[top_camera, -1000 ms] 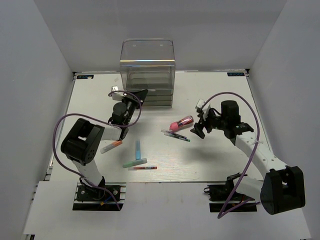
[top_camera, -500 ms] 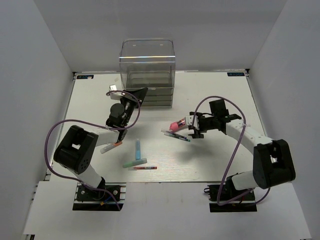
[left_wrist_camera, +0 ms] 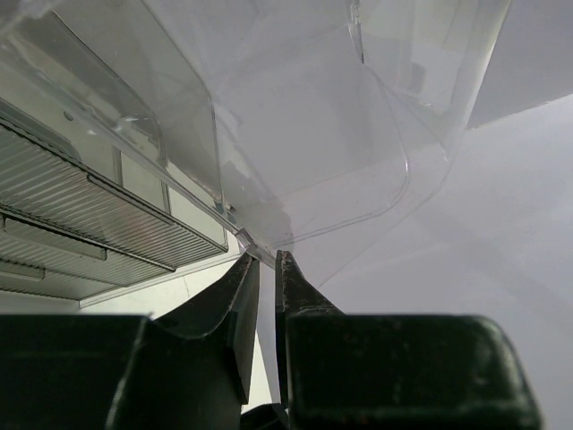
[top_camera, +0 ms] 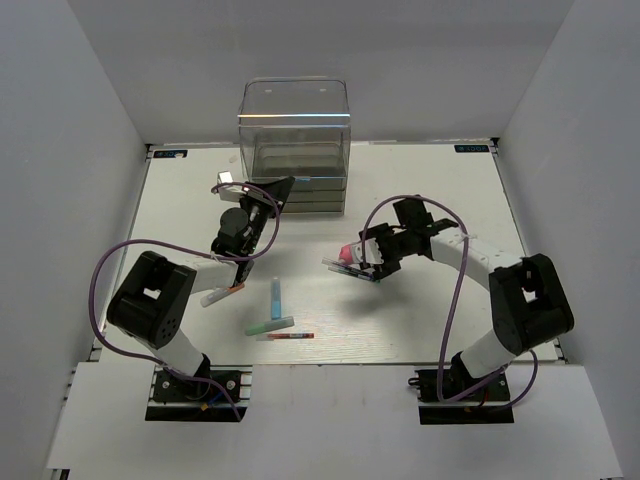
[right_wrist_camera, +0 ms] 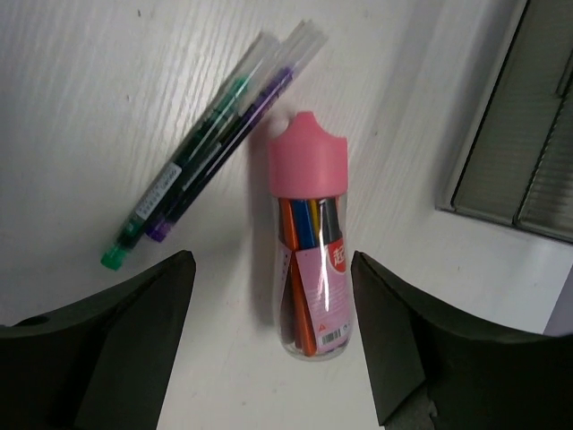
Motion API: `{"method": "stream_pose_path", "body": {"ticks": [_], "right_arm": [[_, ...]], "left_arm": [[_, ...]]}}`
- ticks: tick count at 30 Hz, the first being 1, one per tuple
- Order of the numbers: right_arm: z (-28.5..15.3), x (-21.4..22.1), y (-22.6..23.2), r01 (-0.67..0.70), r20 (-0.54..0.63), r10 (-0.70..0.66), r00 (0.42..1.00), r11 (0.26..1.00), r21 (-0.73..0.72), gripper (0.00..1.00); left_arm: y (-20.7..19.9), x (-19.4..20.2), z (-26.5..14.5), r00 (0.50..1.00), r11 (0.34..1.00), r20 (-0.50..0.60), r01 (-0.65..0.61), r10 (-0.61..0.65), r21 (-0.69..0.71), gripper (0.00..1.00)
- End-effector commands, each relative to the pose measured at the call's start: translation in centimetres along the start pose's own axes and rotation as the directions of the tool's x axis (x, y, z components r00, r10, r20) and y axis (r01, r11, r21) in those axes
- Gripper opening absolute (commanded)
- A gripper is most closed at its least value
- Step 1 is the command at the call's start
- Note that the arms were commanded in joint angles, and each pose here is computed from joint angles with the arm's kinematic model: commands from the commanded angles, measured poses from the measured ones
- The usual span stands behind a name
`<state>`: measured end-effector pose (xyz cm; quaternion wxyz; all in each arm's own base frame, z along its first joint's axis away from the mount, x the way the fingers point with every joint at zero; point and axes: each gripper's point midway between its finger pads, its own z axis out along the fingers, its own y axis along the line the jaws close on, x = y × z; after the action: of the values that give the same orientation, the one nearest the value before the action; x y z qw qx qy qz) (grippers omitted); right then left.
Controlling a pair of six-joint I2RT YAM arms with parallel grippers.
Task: Sort the stationery into containers
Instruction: Open the storage box at the center of the board, then pick up the stationery from the center of the board.
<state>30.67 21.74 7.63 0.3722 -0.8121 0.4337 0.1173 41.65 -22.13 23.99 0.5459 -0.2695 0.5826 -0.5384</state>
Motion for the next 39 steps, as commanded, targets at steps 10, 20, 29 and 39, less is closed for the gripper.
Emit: {"method": "stream_pose_path", "body": {"ticks": [10, 20, 29, 39], "right_arm": [[-0.2, 4.6, -3.4, 0.063, -0.235, -0.048, 0.971, 0.996, 0.059, 0.77], [1.2, 5.9, -3.5, 0.069, -0.26, -0.063, 0.964, 0.998, 0.014, 0.77], [2.2, 6.7, -1.7, 0.069, -0.245, -0.092, 0.965, 0.992, -0.102, 0.65], [0.5, 3.7, -4.5, 0.027, -0.174, -0.018, 0.985, 0.998, 0.049, 0.0]], "left_arm": [[-4.0, -1.5, 0.0, 0.999, 0.995, 0.044, 0.006, -0.01, 0.103, 0.0], [-3.6, -1.4, -0.1, 0.999, 0.996, 0.041, 0.005, -0.009, 0.095, 0.0], [-3.6, -1.4, -0.2, 0.999, 0.996, 0.037, 0.004, -0.008, 0.086, 0.0], [-3.5, -1.5, -0.2, 0.999, 0.997, 0.046, 0.005, -0.008, 0.083, 0.0]]}}
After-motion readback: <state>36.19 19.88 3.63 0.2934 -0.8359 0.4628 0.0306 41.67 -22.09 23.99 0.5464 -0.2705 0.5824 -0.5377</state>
